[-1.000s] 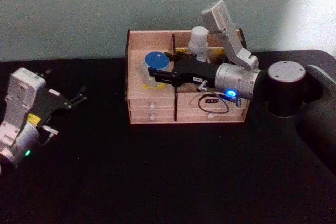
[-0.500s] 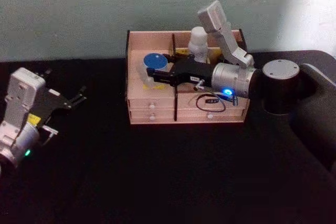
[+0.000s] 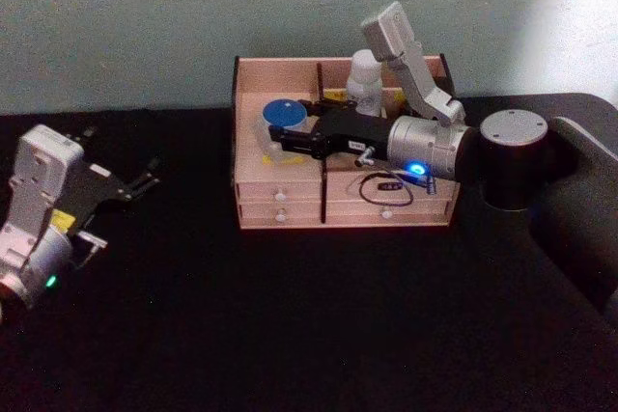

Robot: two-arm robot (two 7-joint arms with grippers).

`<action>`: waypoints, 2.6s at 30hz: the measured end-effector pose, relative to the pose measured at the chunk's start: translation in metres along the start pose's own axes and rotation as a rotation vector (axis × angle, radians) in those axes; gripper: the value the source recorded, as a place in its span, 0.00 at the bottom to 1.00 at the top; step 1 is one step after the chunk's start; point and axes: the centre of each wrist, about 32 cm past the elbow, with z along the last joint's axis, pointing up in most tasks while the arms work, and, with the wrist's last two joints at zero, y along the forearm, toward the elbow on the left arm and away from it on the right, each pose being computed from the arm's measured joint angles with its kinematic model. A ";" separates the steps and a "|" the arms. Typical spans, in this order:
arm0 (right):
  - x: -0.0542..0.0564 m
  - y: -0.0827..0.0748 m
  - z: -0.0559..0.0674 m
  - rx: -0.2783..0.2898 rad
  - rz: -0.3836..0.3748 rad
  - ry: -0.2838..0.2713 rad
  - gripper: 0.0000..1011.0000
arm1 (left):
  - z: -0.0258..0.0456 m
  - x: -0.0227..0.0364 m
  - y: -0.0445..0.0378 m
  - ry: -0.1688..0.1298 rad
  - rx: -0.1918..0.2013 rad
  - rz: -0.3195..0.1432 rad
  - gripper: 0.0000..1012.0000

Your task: Pick up the facial cleanser and watermelon frost from the table and place them into the tiered storage box.

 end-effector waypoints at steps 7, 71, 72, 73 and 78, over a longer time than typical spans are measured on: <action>0.000 0.000 0.000 -0.001 0.000 -0.001 0.69 | 0.0000 0.0000 0.0000 0.000 0.000 0.000 0.99; -0.017 -0.053 0.007 0.087 0.035 -0.063 0.99 | 0.0000 0.0000 0.0000 0.000 0.000 0.000 0.99; -0.018 -0.058 0.005 0.087 0.037 -0.063 0.99 | 0.0000 0.0000 0.0000 0.000 0.000 0.000 0.99; -0.019 -0.063 0.004 0.085 0.037 -0.063 0.99 | 0.0000 0.0000 0.0000 0.000 0.000 0.000 0.99; -0.023 -0.097 -0.008 0.064 0.033 -0.062 0.99 | 0.0000 0.0000 0.0000 0.000 0.000 0.000 0.99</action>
